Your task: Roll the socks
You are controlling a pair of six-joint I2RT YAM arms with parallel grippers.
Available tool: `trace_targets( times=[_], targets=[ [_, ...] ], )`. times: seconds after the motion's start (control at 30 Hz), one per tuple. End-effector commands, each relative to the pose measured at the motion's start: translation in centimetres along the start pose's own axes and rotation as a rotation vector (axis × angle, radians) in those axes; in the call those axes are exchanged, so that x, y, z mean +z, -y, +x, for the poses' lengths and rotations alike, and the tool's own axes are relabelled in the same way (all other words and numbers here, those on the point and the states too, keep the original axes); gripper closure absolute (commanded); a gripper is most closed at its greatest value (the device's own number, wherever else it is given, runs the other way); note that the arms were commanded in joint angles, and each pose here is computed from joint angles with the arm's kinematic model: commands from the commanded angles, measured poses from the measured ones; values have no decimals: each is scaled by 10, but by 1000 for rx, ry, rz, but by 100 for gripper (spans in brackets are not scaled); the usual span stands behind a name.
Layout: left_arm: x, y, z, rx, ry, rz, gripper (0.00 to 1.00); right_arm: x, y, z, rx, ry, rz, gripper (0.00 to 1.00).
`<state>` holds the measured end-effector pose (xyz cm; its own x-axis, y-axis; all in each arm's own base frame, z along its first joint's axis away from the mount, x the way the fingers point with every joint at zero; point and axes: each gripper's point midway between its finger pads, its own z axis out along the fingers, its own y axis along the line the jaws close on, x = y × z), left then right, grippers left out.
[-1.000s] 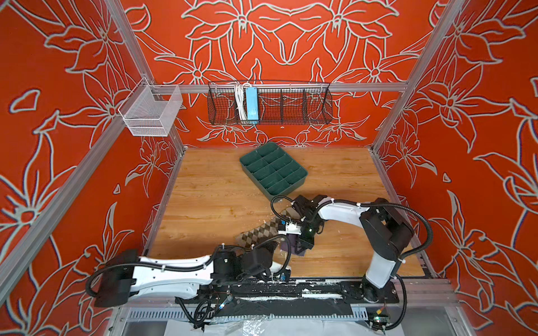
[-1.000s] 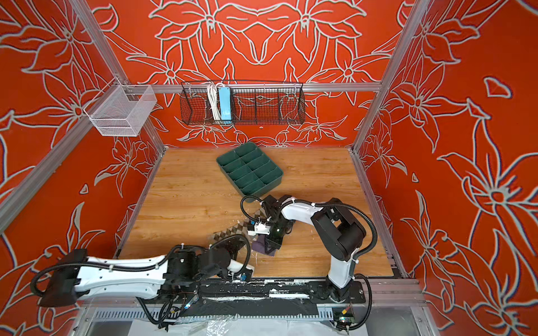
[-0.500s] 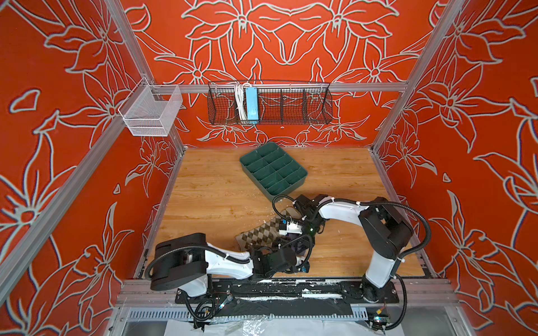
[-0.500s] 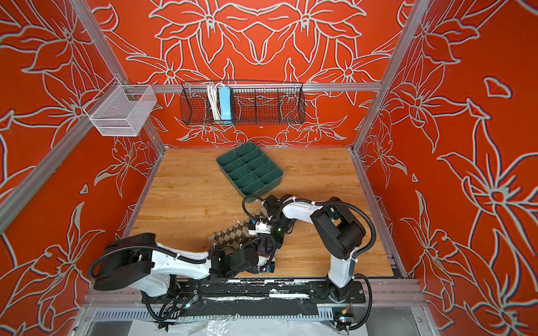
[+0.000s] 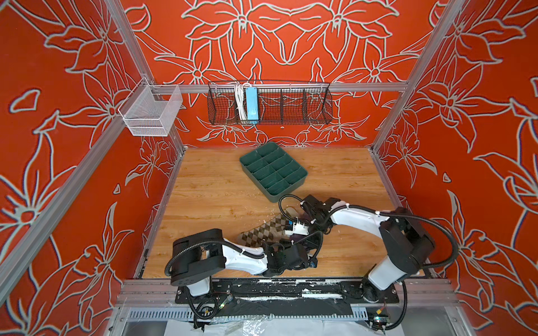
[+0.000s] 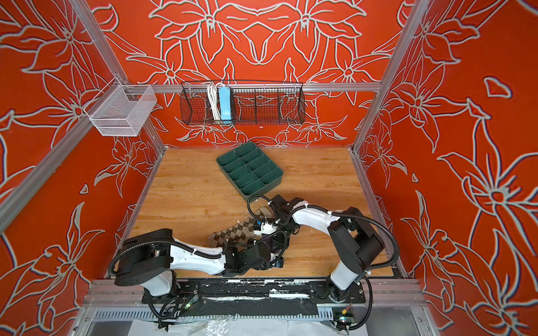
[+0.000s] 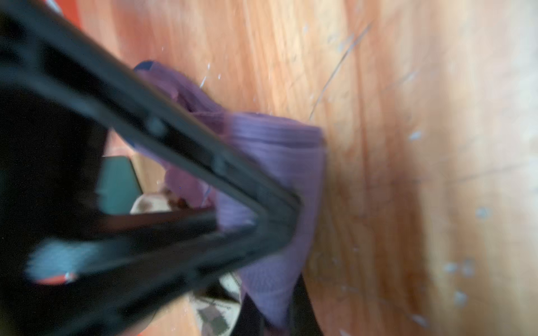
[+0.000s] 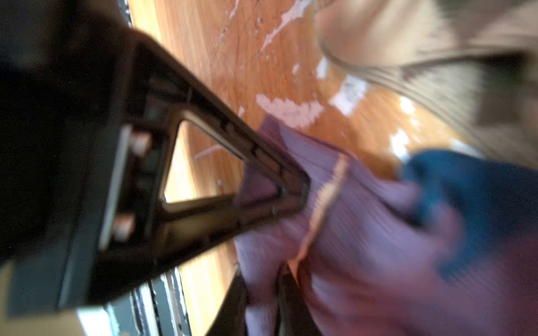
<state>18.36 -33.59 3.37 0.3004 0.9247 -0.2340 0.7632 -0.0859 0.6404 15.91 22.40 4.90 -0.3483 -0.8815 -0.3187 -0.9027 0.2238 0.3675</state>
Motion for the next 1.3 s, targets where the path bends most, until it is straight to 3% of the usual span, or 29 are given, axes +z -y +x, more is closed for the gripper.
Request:
trace_targets(
  times=[0.0, 0.03, 0.13, 0.3, 0.37, 0.43, 0.5, 0.57, 0.63, 0.7, 0.83, 0.9, 1.07, 1.27],
  targets=[
    [-13, 35, 15, -3, -45, 237, 100, -35, 20, 17, 60, 21, 180, 72],
    [-15, 39, 12, -10, -42, 290, 100, -48, 26, 20, 85, 51, 234, 67],
    [-15, 47, 8, -32, -65, 406, 100, -91, 48, 31, 144, 140, 452, 66],
    [-14, 62, 1, -95, -116, 594, 100, -196, 82, 54, 250, 306, 1012, 51],
    [-13, 61, 1, -153, -150, 675, 100, -246, 80, 60, 289, 403, 1231, 47],
    [-14, 64, -1, -194, -177, 764, 100, -283, 64, 61, 297, 511, 1355, 46],
    [-12, 64, -2, -237, -205, 815, 100, -301, 36, 54, 230, 622, 1356, 43],
    [-12, 63, -3, -277, -231, 879, 100, -304, 0, 40, 91, 705, 1270, 41],
    [-11, 62, -6, -325, -247, 947, 100, -287, -32, 30, -81, 709, 1142, 41],
    [-8, 59, -11, -382, -265, 1005, 100, -263, -53, 31, -214, 644, 1026, 43],
    [-2, 55, -19, -503, -307, 1168, 100, -209, -60, 56, -275, 413, 820, 49],
    [3, 52, -23, -560, -319, 1226, 100, -190, -62, 62, -290, 360, 737, 50],
    [18, 45, -23, -679, -349, 1325, 98, -164, -58, 58, -350, 362, 711, 51],
    [28, 38, -22, -747, -337, 1361, 95, -111, -41, 61, -445, 136, 684, 47]
  ],
)
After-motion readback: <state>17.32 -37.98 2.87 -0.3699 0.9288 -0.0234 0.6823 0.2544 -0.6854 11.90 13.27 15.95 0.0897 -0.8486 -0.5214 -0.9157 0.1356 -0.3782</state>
